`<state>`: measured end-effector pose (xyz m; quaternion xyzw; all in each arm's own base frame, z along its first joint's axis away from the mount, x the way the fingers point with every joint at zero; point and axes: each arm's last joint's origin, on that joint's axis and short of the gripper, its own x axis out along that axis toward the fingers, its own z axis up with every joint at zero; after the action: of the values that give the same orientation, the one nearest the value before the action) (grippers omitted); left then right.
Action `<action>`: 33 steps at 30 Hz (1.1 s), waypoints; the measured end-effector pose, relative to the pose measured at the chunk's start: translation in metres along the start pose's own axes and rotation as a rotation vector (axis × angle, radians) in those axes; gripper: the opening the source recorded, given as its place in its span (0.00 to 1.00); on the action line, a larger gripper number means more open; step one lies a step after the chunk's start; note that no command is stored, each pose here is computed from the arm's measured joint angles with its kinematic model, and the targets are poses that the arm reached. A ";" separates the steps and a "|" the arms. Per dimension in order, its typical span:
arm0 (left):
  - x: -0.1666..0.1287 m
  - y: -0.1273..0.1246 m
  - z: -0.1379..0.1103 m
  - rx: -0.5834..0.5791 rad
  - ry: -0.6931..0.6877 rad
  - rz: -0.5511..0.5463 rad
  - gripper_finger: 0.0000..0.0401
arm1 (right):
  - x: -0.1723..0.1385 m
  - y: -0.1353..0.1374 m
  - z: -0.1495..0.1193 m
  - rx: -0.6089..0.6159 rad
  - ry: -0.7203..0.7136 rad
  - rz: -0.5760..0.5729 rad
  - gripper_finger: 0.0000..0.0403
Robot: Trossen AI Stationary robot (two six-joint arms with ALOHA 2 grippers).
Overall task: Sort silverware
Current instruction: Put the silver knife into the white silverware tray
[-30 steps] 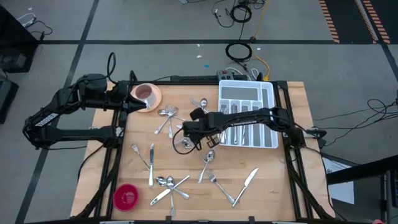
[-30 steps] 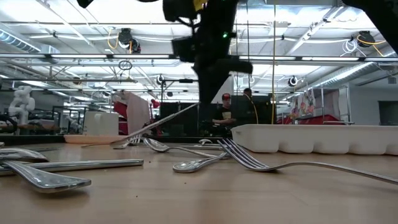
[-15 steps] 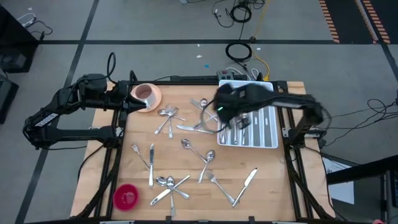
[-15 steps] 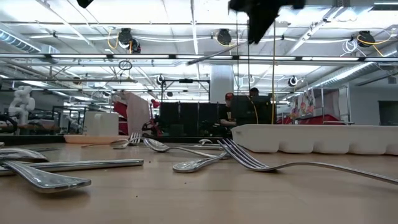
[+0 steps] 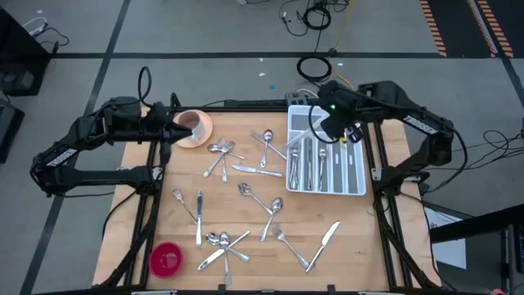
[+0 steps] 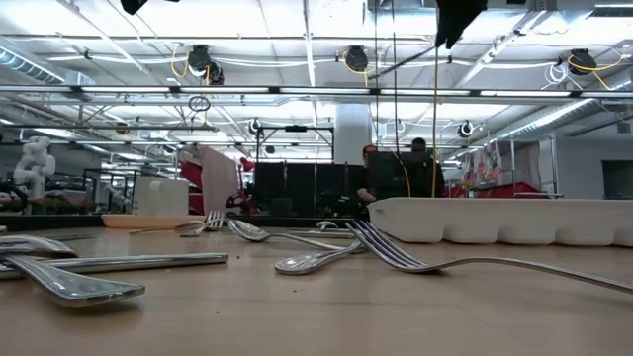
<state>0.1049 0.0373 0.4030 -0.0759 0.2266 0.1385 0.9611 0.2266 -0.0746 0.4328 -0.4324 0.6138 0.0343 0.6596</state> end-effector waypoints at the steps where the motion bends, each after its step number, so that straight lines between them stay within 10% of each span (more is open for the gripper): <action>1: 0.000 0.000 0.000 0.000 0.001 0.008 0.12 | 0.003 -0.001 0.000 -0.034 0.007 0.008 0.01; 20: 0.026 0.003 0.004 -0.030 0.081 0.052 0.12 | 0.101 0.041 0.006 -0.559 0.169 0.341 0.01; 33: 0.041 0.005 0.005 -0.034 0.133 0.055 0.12 | 0.129 0.033 0.021 -0.649 0.057 0.214 0.01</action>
<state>0.1410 0.0526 0.3879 -0.0952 0.2893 0.1632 0.9384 0.2552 -0.1039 0.3041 -0.5537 0.6309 0.2847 0.4629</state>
